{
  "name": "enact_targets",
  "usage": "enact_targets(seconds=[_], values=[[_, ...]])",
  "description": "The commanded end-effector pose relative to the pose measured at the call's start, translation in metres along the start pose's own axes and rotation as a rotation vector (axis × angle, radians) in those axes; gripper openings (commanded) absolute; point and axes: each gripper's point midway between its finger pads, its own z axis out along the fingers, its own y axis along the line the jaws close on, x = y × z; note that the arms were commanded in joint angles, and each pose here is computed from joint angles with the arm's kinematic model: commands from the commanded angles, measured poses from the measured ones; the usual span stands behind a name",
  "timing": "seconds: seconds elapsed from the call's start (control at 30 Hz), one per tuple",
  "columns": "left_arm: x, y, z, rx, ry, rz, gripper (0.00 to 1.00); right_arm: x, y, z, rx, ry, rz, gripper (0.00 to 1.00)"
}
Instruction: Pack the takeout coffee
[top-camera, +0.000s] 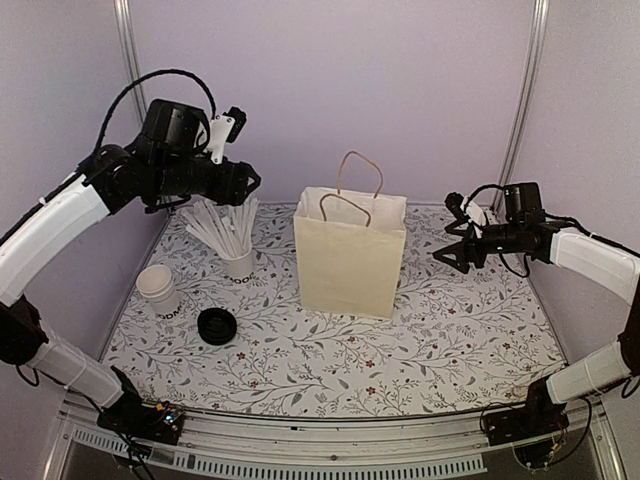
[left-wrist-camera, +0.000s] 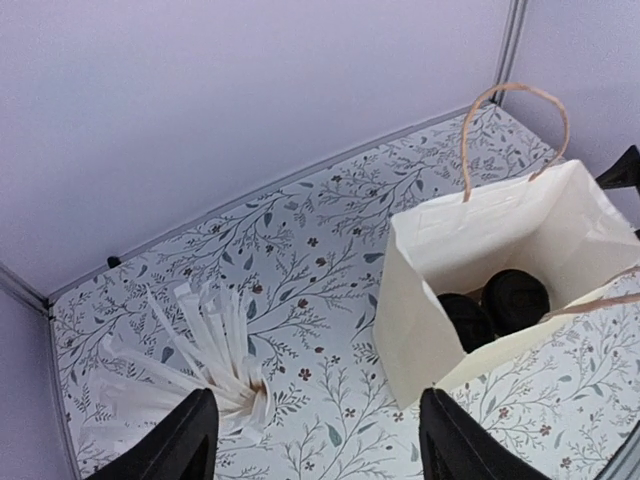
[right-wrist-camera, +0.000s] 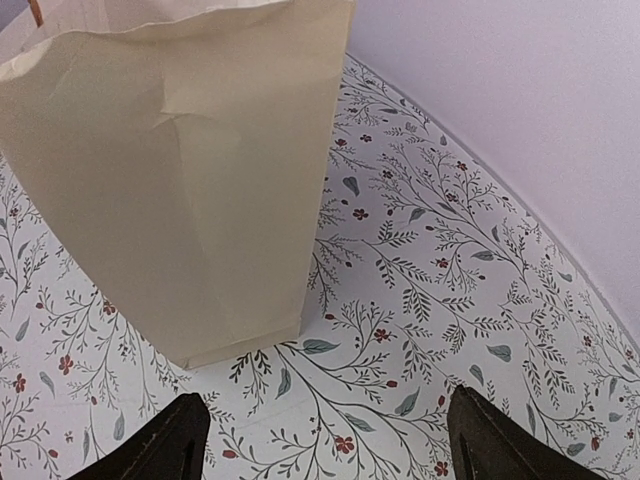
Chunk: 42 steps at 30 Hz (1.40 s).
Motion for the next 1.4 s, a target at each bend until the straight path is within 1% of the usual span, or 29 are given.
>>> enact_targets(seconds=[0.0,0.13,0.4,0.5,0.6,0.67,0.8,1.03,1.1,1.37], values=[[0.041,0.022,0.006,-0.136,0.09,0.024,0.7,0.009,0.001,0.002,-0.006,0.024,0.007,0.86],[0.071,0.032,0.009,-0.196,0.154,0.028,0.69,0.01,0.001,0.003,-0.006,0.027,0.01,0.86],[0.106,0.042,0.02,-0.269,0.246,0.02,0.69,0.012,0.0,0.003,-0.001,0.034,0.006,0.86],[0.107,0.05,0.023,-0.296,0.25,-0.015,0.66,0.012,0.001,0.003,-0.001,0.035,0.005,0.86],[0.103,0.058,0.027,-0.292,0.246,-0.066,0.6,0.012,0.0,0.003,0.002,0.035,0.002,0.86],[0.099,0.061,0.029,-0.274,0.24,-0.093,0.56,0.012,0.0,0.003,0.002,0.036,0.0,0.86],[0.095,0.063,0.034,-0.22,0.243,-0.137,0.52,0.014,0.0,0.004,-0.003,0.041,0.001,0.86],[0.102,0.067,0.042,-0.156,0.257,-0.196,0.4,0.013,0.001,0.004,-0.007,0.042,0.0,0.86],[0.104,0.069,0.044,-0.158,0.259,-0.2,0.39,0.013,0.002,0.003,-0.008,0.042,-0.002,0.86],[0.108,0.077,0.056,-0.169,0.27,-0.199,0.39,0.013,0.001,0.003,-0.006,0.042,-0.005,0.86]])
